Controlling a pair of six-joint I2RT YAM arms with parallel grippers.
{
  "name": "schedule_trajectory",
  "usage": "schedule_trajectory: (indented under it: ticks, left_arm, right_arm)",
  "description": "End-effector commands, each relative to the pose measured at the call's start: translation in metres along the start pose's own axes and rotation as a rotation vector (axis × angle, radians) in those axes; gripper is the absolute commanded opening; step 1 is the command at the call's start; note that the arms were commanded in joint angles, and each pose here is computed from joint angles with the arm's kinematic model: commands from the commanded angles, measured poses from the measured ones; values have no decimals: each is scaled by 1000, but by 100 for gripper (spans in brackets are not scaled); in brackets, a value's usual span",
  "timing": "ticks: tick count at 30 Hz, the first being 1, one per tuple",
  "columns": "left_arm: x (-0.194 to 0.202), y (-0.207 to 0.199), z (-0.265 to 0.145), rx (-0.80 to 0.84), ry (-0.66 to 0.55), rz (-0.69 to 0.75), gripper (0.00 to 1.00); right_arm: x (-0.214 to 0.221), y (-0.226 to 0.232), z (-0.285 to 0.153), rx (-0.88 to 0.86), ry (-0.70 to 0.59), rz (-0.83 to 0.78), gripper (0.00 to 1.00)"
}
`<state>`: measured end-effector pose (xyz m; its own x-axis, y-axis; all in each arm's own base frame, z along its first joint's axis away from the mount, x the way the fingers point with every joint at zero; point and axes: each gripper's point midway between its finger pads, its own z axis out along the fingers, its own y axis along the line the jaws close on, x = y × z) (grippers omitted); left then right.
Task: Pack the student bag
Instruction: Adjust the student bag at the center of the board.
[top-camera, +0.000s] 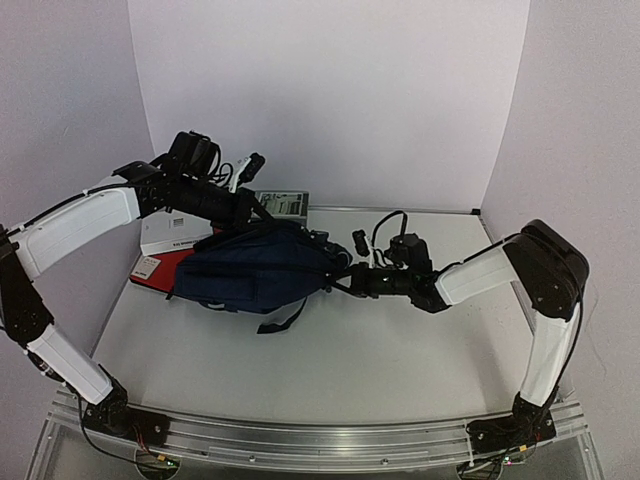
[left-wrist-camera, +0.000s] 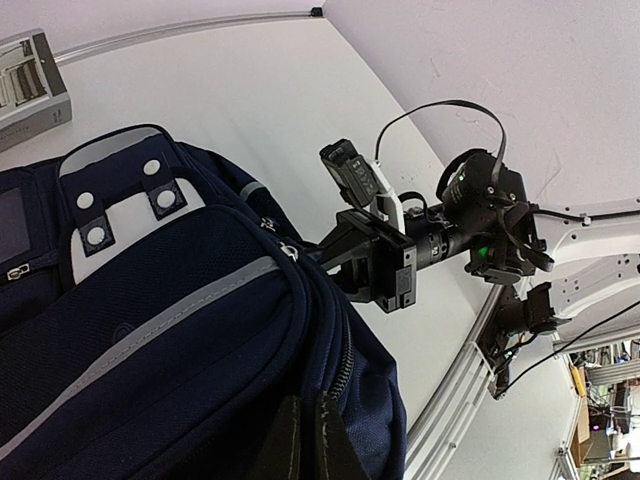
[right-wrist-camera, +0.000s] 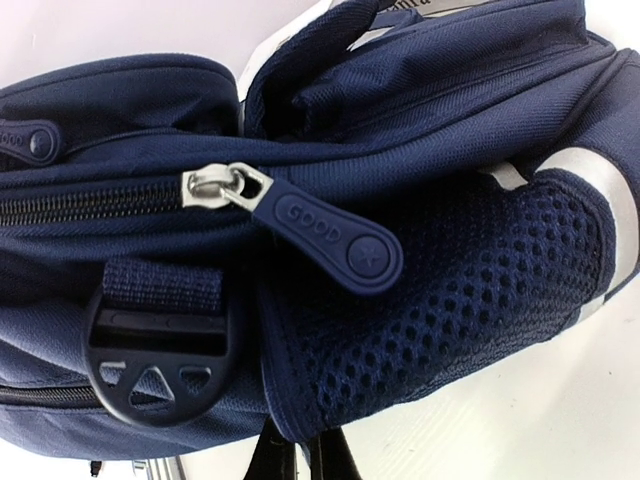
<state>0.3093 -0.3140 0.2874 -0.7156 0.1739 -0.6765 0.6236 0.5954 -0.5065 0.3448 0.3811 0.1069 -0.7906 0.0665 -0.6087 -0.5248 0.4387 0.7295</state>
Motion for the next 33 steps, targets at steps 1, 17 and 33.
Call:
schedule_trajectory:
  ticks: [1, 17, 33]
  left_arm:
    - [-60, -12, -16, 15, -207, 68, 0]
    - [-31, 22, 48, 4, -79, 79, 0]
    - [-6, 20, 97, -40, -60, 189, 1]
  right_arm:
    - [-12, 56, -13, -111, -53, -69, 0]
    - [24, 88, -27, 61, 66, -72, 0]
    - [40, 25, -45, 439, 69, 29, 0]
